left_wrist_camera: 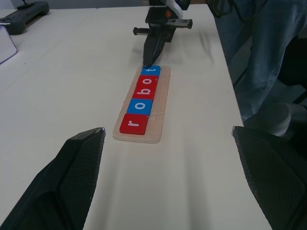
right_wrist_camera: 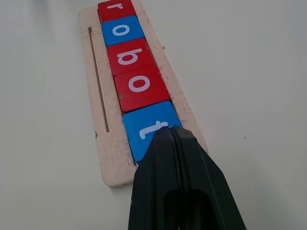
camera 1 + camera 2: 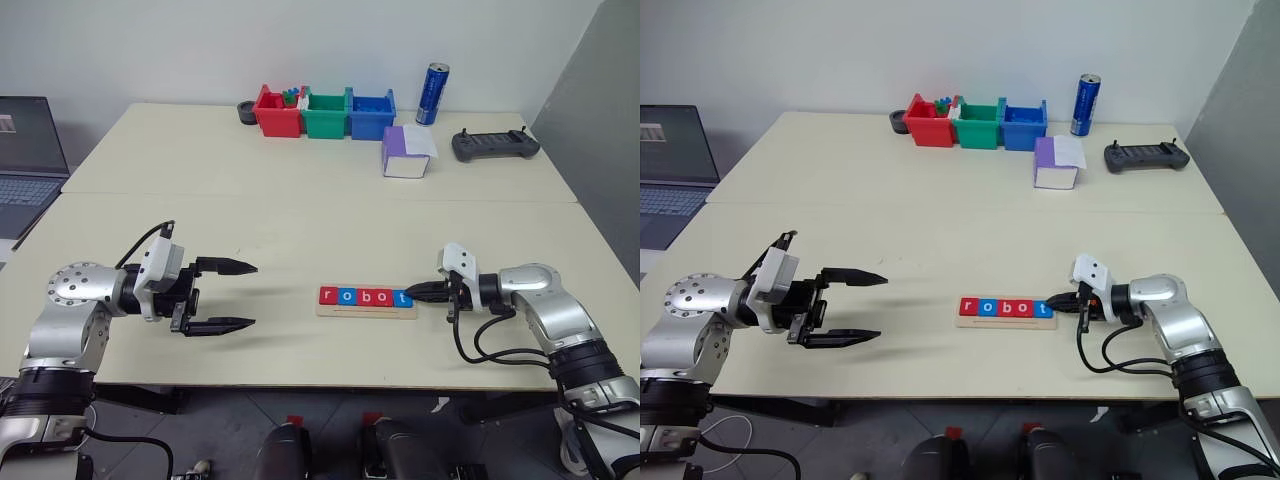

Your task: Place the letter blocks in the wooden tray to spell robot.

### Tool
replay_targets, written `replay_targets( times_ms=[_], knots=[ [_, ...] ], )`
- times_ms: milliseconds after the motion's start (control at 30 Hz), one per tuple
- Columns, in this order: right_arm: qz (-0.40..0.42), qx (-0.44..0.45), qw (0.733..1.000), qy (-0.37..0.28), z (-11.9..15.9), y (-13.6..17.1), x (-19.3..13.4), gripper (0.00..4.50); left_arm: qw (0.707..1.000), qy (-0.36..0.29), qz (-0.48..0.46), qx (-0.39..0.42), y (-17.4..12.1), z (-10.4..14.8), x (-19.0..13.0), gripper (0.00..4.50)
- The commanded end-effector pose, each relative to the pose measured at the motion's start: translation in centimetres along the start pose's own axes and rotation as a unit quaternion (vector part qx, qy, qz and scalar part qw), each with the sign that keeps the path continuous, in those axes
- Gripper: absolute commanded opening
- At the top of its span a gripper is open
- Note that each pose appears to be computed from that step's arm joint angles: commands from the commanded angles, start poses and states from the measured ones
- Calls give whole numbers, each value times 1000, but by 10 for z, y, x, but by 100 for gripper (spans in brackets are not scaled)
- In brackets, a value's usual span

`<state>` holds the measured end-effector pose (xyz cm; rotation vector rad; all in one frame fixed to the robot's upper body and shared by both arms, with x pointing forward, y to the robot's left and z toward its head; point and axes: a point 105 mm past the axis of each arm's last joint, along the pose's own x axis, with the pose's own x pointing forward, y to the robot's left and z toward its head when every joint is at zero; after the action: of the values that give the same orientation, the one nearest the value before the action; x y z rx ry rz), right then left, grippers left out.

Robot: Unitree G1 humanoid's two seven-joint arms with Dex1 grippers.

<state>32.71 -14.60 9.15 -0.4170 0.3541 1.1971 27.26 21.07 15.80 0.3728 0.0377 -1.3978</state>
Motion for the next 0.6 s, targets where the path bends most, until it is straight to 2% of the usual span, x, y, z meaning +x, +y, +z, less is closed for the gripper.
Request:
replay_targets(
  times_ms=[33, 167, 267, 300, 400, 467, 600],
  knots=[
    [-16, -24, 1000, -13, 17, -6, -16, 3, 1000, -5, 10, 26, 5, 10, -5, 450],
    [-11, -26, 1000, -11, 22, -2, -34, 3, 999, -7, 19, 35, 8, 10, -7, 450],
    [-13, -2, 1000, -16, 31, 0, -69, 3, 997, 14, 56, 46, 19, 7, -12, 450],
    [-11, 10, 1000, -10, 32, 4, -84, 19, 997, 23, 65, 44, 23, 6, -13, 450],
    [8, 37, 999, 25, 27, 21, -122, 91, 995, 36, 71, 54, 24, 9, -19, 450],
    [10, 48, 998, 41, 24, 27, -138, 167, 994, 54, 71, 60, 23, 10, -24, 450],
    [3, 60, 996, 59, 20, 31, -166, 311, 994, 44, 71, 66, 22, 23, -34, 450]
  ],
)
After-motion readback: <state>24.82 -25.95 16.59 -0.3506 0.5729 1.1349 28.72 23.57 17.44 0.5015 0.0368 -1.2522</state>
